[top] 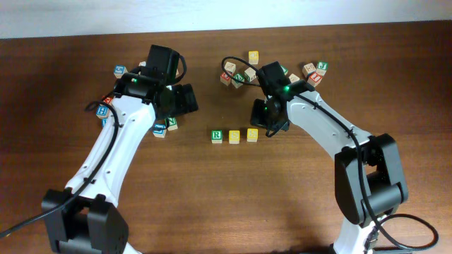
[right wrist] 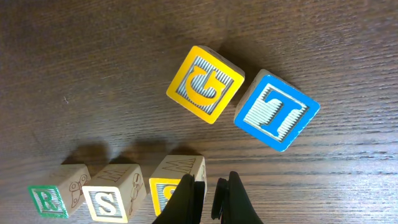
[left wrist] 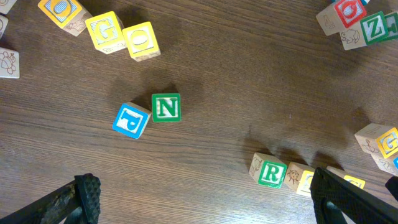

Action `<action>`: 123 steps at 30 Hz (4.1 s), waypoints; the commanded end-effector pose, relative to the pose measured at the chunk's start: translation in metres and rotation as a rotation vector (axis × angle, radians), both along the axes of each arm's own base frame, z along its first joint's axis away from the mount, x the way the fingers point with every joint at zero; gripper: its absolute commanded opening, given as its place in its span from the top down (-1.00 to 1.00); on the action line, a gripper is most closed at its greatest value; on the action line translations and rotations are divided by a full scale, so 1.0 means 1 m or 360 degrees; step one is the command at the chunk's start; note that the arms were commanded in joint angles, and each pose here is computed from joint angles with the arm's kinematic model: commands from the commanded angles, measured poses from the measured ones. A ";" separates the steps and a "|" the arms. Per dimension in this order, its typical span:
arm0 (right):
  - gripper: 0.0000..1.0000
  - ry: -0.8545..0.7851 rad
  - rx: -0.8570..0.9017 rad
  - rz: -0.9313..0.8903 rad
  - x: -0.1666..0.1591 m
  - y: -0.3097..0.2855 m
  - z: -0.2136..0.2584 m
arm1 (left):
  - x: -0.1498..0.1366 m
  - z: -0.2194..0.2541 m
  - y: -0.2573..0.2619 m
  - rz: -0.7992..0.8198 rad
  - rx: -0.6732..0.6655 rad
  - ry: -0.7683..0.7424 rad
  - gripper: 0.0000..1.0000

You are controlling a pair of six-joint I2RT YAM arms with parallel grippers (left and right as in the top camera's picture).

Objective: Spell out RSS

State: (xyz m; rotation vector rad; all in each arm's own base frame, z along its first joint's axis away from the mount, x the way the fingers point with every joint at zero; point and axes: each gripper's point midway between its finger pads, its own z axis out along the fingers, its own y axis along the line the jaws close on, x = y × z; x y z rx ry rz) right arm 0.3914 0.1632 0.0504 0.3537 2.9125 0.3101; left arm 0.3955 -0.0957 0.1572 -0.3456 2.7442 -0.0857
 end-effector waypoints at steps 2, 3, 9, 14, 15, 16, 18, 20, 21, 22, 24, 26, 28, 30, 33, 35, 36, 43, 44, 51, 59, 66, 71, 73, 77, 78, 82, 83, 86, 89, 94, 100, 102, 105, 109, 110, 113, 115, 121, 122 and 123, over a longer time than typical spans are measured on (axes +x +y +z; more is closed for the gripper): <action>0.92 -0.0012 0.0003 -0.0070 0.007 -0.001 -0.004 | -0.001 0.010 0.005 0.0006 0.0015 -0.0042 -0.98; 0.92 -0.0001 0.0013 -0.0073 0.006 0.000 -0.006 | -0.001 0.010 0.005 0.0006 0.0015 -0.0042 -0.98; 0.92 0.0076 -0.0026 -0.0092 -0.001 -0.004 -0.024 | -0.001 0.010 0.005 0.0006 0.0015 -0.0042 -0.98; 0.91 0.0016 -0.0114 -0.0139 0.010 -0.018 -0.026 | -0.001 0.010 0.005 0.0006 0.0015 -0.0042 -0.98; 0.92 0.0014 -0.0106 -0.0140 0.010 -0.018 -0.026 | -0.001 0.010 0.005 0.0006 0.0015 -0.0042 -0.98; 0.92 0.0013 -0.0097 -0.0139 0.011 -0.017 -0.026 | -0.001 0.010 0.005 0.0006 0.0015 -0.0042 -0.98; 0.92 0.0038 -0.0054 -0.0121 0.008 -0.011 -0.029 | -0.001 0.010 0.005 0.0007 0.0015 -0.0042 -0.99; 0.92 0.0065 -0.0006 -0.0104 0.005 -0.005 -0.030 | -0.001 0.010 0.005 0.0006 0.0015 -0.0042 -0.98; 0.92 0.0069 0.0004 -0.0101 0.005 -0.004 -0.030 | -0.001 0.010 0.005 0.0006 0.0015 -0.0042 -0.98; 0.92 0.0069 0.0003 -0.0101 0.005 -0.004 -0.030 | -0.001 0.010 0.005 0.0006 0.0015 -0.0042 -0.98; 0.92 0.0077 0.0000 -0.0102 0.004 -0.004 -0.031 | -0.001 0.010 0.005 0.0006 0.0015 -0.0042 -0.98; 0.92 0.0095 -0.0006 -0.0109 0.002 -0.005 -0.035 | -0.001 0.010 0.005 0.0007 0.0015 -0.0042 -0.99; 0.91 0.0119 -0.0016 -0.0111 0.001 -0.006 -0.043 | -0.001 0.010 0.005 0.0006 0.0015 -0.0042 -0.98; 0.92 0.0129 -0.0020 -0.0111 0.002 -0.006 -0.052 | -0.001 0.010 0.005 0.0006 0.0015 -0.0042 -0.99; 0.92 0.0098 -0.0029 -0.0117 0.009 -0.006 -0.059 | -0.001 0.010 0.005 0.0006 0.0015 -0.0042 -0.98; 0.92 0.0056 -0.0060 -0.0141 0.016 -0.013 -0.059 | -0.001 0.010 0.005 0.0006 0.0015 -0.0042 -0.98; 0.92 0.0041 -0.0068 -0.0157 0.020 -0.016 -0.058 | -0.001 0.010 0.005 0.0006 0.0015 -0.0042 -0.98; 0.91 -0.0164 -0.0057 -0.0146 0.061 -0.056 -0.047 | -0.001 0.010 0.005 0.0006 0.0015 -0.0042 -0.98; 0.90 -0.0184 -0.0032 -0.0132 0.067 -0.059 -0.043 | -0.001 0.010 0.005 0.0007 0.0015 -0.0042 -0.98; 0.89 -0.0237 -0.0001 -0.0028 0.090 -0.086 0.031 | -0.001 0.010 0.005 0.0007 0.0015 -0.0042 -0.99; 0.76 0.0139 0.0081 0.0179 0.030 -0.068 0.074 | -0.001 0.010 0.005 0.0006 0.0015 -0.0042 -0.98; -0.90 0.0351 0.0069 0.0407 -0.016 -0.022 0.042 | -0.001 0.010 0.005 0.0006 0.0015 -0.0042 -0.98; -0.07 0.0357 0.0065 0.0447 -0.019 -0.019 0.047 | -0.001 0.010 0.005 0.0006 0.0015 -0.0042 -0.98; 0.03 0.0366 0.0064 0.0461 -0.019 -0.026 0.055 | -0.001 0.010 0.005 0.0007 0.0015 -0.0042 -0.98; 0.10 0.0371 0.0061 0.0488 -0.019 -0.042 0.068 | -0.001 0.010 0.003 0.0012 -0.0007 -0.0042 -0.99; 0.12 0.0371 0.0057 0.0520 -0.019 -0.046 0.068 | -0.001 0.010 0.001 0.0006 -0.0022 -0.0041 -0.98; 0.42 0.0352 0.0056 0.0516 -0.014 -0.057 0.067 | -0.002 0.010 -0.004 -0.0010 -0.0060 -0.0034 -0.98; 0.42 0.0330 0.0056 0.0510 -0.011 -0.058 0.067 | -0.004 0.009 -0.008 -0.0028 -0.0100 -0.0014 -0.98; 0.42 0.0301 0.0057 0.0500 -0.006 -0.060 0.066 | -0.003 0.008 -0.016 -0.0052 -0.0159 -0.0005 -0.98; 0.42 0.0295 0.0056 0.0509 -0.005 -0.058 0.062 | -0.011 -0.007 -0.017 -0.0062 -0.0127 0.0090 -0.99; 0.44 0.0287 0.0054 0.0533 -0.005 -0.052 0.057 | -0.023 -0.053 -0.005 -0.0034 0.0015 0.0262 -0.11; 0.91 0.0277 0.0061 0.0522 -0.004 -0.050 0.040 | -0.032 -0.094 -0.011 -0.0062 0.0053 0.0429 1.00; 0.92 0.0305 0.0073 0.0474 -0.007 -0.050 0.030 | -0.033 -0.101 -0.014 -0.0075 0.0062 0.0454 1.00; 0.92 0.0353 0.0101 0.0437 -0.015 -0.048 0.018 | -0.036 -0.108 -0.020 -0.0101 0.0074 0.0483 1.00; 0.85 0.0400 0.0155 0.0448 -0.027 -0.041 0.001 | -0.040 -0.120 -0.023 -0.0117 0.0086 0.0537 1.00; 0.85 0.0398 0.0154 0.0455 -0.028 -0.040 -0.005 | -0.042 -0.124 -0.024 -0.0120 0.0074 0.0552 1.00; 0.91 0.0388 0.0165 0.0334 -0.029 -0.036 -0.027 | -0.042 -0.135 -0.027 -0.0129 0.0065 0.0583 1.00; 0.92 0.0392 0.0187 0.0271 -0.031 -0.034 -0.037 | -0.042 -0.142 -0.030 -0.0134 0.0039 0.0605 1.00; 0.92 0.0369 0.0346 0.0300 -0.033 -0.017 -0.040 | -0.036 -0.157 -0.056 -0.0306 -0.0158 0.0606 1.00; 0.92 0.0370 0.0345 0.0302 -0.033 -0.016 -0.040 | -0.036 -0.159 -0.057 -0.0305 -0.0159 0.0605 1.00; 0.91 0.0369 0.0345 0.0309 -0.034 -0.015 -0.040 | -0.036 -0.161 -0.058 -0.0308 -0.0171 0.0611 1.00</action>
